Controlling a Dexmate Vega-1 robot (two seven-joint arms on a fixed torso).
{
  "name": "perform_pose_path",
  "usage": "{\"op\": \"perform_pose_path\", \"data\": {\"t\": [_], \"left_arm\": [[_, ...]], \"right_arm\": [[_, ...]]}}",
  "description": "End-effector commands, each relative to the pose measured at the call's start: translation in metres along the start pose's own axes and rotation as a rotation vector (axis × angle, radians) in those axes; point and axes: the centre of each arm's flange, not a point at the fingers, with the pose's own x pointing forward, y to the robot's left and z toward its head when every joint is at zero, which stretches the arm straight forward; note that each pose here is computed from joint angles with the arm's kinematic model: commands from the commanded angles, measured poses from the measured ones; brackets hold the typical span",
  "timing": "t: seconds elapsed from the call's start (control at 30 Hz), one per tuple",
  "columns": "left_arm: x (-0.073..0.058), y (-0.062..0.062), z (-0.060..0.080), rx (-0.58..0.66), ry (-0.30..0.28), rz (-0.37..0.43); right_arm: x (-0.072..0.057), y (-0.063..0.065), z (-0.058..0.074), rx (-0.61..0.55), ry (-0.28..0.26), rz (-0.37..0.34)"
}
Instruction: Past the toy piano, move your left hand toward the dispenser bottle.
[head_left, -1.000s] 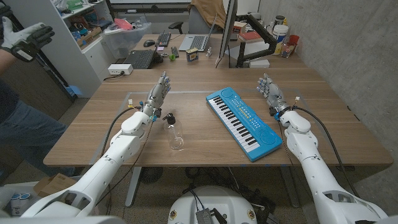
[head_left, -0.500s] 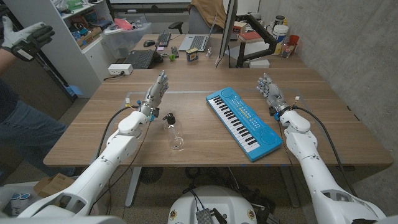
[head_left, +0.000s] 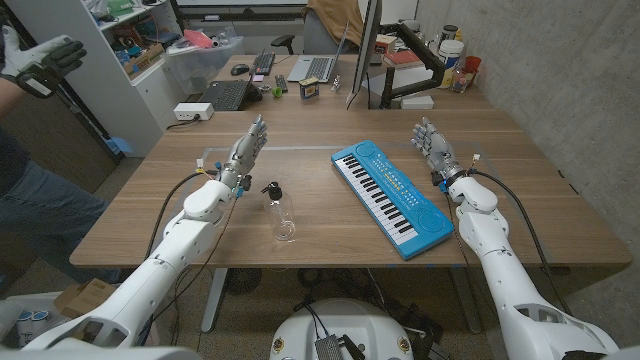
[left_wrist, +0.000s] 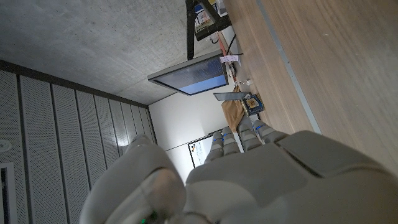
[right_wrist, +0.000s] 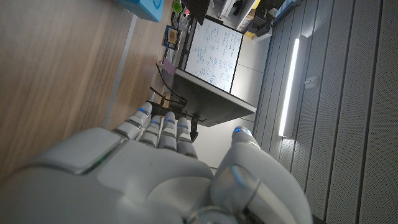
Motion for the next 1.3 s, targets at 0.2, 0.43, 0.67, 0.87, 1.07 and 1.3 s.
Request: {"op": "perform_pose_path", "data": {"t": [0.2, 0.43, 0.67, 0.87, 1.07, 1.3], "left_arm": [[-0.023, 0.006, 0.007, 0.039, -0.032, -0.012], [-0.031, 0.007, 0.011, 0.052, -0.056, -0.005], [-0.039, 0.010, 0.013, 0.063, -0.066, 0.007], [-0.046, 0.011, 0.013, 0.056, -0.072, 0.017], [-0.050, 0.012, 0.014, 0.040, -0.090, 0.019], [-0.053, 0.014, 0.016, 0.048, -0.106, 0.021]], "right_arm": [[-0.001, 0.005, 0.000, -0.018, 0.008, 0.008], [-0.002, 0.006, 0.000, -0.019, 0.008, 0.008], [-0.001, 0.007, 0.000, -0.019, 0.009, 0.012], [-0.001, 0.008, -0.001, -0.019, 0.012, 0.016], [-0.001, 0.010, 0.001, -0.032, 0.013, 0.022], [-0.001, 0.010, 0.002, -0.036, 0.012, 0.020]]}}
